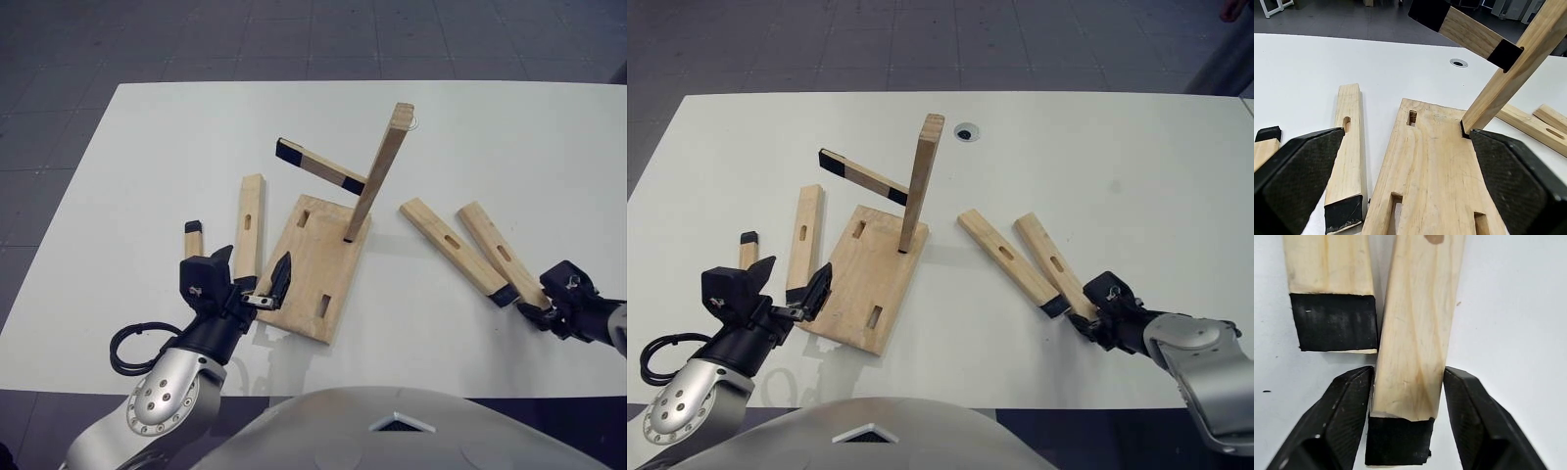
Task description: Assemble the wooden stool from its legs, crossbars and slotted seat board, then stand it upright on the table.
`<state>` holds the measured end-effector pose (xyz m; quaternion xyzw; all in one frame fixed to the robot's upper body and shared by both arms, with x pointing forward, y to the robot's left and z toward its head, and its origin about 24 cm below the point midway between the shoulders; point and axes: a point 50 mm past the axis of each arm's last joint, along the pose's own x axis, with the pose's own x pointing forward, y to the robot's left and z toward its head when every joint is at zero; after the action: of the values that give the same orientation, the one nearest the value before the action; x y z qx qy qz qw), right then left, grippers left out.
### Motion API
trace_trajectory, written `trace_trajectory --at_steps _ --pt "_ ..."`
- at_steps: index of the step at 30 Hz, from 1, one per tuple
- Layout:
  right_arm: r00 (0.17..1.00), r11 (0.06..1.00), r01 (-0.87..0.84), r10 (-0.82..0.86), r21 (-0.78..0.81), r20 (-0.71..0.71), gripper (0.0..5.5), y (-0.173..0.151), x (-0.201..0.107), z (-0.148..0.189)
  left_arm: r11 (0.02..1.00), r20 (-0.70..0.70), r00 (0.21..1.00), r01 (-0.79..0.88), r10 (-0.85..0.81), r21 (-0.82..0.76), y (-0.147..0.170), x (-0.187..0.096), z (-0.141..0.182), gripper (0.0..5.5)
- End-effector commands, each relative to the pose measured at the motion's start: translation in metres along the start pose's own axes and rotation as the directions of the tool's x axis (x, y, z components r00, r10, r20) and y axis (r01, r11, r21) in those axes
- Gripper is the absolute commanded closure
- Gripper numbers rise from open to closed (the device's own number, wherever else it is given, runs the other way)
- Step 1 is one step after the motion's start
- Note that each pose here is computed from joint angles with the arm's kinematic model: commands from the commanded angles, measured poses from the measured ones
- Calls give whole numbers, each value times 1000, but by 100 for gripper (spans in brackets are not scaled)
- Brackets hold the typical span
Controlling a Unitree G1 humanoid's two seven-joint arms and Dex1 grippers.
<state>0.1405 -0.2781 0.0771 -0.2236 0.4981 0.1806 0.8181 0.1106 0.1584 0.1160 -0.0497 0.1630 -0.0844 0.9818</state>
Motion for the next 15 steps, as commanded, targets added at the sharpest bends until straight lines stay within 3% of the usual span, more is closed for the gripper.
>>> trace_trajectory --at_steps 1,6,9,11,15 --pt "988 997 -12 24 82 -150 334 6 15 -31 1000 -3 1000 -3 3 3 0 -1 1 76" --pt "993 993 41 -29 112 -113 334 -9 14 -25 1000 -5 1000 -8 8 1 0 -2 1 76" --pt "996 982 87 -86 169 -11 335 -23 9 -10 1000 -8 1000 -3 3 13 1 -1 1 76" --pt "965 958 155 -199 241 169 336 -44 -8 14 996 -5 996 90 -90 -10 1 2 8 76" --pt "756 941 105 -285 320 590 339 -56 -53 57 901 42 902 432 -430 -46 27 10 34 76"
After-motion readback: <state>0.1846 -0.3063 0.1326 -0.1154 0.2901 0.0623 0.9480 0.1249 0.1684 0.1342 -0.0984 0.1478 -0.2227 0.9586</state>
